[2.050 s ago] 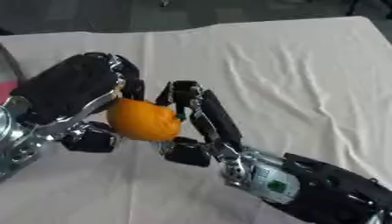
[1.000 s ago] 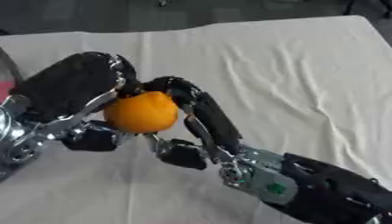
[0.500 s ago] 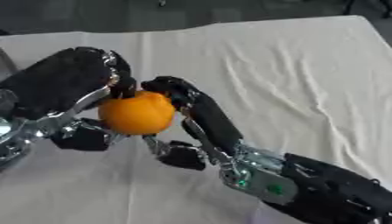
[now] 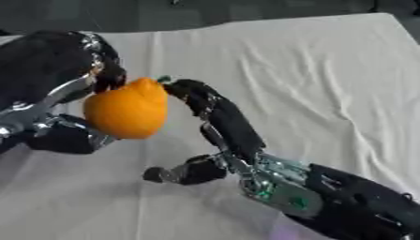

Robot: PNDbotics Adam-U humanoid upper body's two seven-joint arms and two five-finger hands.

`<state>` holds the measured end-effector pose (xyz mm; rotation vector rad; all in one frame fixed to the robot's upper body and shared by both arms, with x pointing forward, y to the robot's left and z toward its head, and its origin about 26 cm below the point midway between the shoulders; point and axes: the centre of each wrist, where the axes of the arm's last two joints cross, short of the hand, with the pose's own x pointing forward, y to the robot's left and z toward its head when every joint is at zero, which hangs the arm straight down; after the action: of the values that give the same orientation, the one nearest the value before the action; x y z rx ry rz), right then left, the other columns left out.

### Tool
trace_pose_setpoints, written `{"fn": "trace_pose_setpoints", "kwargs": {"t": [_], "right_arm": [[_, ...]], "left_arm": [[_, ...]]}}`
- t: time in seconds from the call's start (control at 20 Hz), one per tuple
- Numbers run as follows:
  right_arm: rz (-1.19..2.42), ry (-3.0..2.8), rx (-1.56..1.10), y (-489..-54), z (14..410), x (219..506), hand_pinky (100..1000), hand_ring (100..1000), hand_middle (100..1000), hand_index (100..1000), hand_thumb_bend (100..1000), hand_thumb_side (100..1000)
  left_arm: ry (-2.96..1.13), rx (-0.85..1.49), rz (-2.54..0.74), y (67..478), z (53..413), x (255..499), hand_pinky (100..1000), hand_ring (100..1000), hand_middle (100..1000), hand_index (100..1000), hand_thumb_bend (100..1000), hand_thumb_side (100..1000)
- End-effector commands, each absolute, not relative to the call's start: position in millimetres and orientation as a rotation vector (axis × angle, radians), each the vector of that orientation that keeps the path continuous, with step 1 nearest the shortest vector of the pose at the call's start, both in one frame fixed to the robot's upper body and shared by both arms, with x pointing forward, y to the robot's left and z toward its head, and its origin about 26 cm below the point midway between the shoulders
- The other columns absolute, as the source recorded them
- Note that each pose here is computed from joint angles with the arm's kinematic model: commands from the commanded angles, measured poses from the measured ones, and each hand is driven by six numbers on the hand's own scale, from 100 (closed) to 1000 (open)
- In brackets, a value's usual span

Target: Pick up the objects with one hand, pass them to the other hand, and then place them into the box on the other side of the table.

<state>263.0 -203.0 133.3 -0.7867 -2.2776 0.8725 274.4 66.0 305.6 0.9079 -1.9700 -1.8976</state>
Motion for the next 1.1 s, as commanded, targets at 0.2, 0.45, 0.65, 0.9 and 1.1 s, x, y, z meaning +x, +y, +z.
{"fn": "trace_pose_setpoints", "kwargs": {"t": [0.2, 0.45, 0.65, 0.9, 1.1], "right_arm": [[0.851, -2.258, -0.855, -209.5, 136.1, 262.3, 452, 864, 785, 868, 732, 415], [0.810, -2.231, -0.855, -210.1, 133.1, 260.7, 430, 842, 762, 841, 686, 405], [0.756, -2.181, -0.845, -209.4, 128.2, 257.9, 376, 805, 719, 796, 604, 357], [0.684, -2.116, -0.806, -207.8, 120.6, 253.1, 356, 798, 709, 782, 558, 327], [0.638, -2.091, -0.762, -208.1, 119.6, 252.6, 354, 797, 708, 780, 556, 326]], "left_arm": [[-1.946, 1.005, -1.777, 95.1, 326.5, 273.0, 706, 524, 333, 420, 337, 164], [-1.938, 1.029, -1.706, 109.2, 329.7, 274.5, 709, 522, 329, 416, 330, 154], [-1.953, 1.068, -1.629, 120.2, 334.1, 277.6, 708, 519, 327, 413, 332, 140], [-1.972, 1.115, -1.532, 134.5, 339.1, 281.4, 709, 515, 323, 408, 330, 126], [-1.964, 1.156, -1.446, 148.5, 344.1, 284.2, 713, 515, 321, 405, 325, 116]]}}
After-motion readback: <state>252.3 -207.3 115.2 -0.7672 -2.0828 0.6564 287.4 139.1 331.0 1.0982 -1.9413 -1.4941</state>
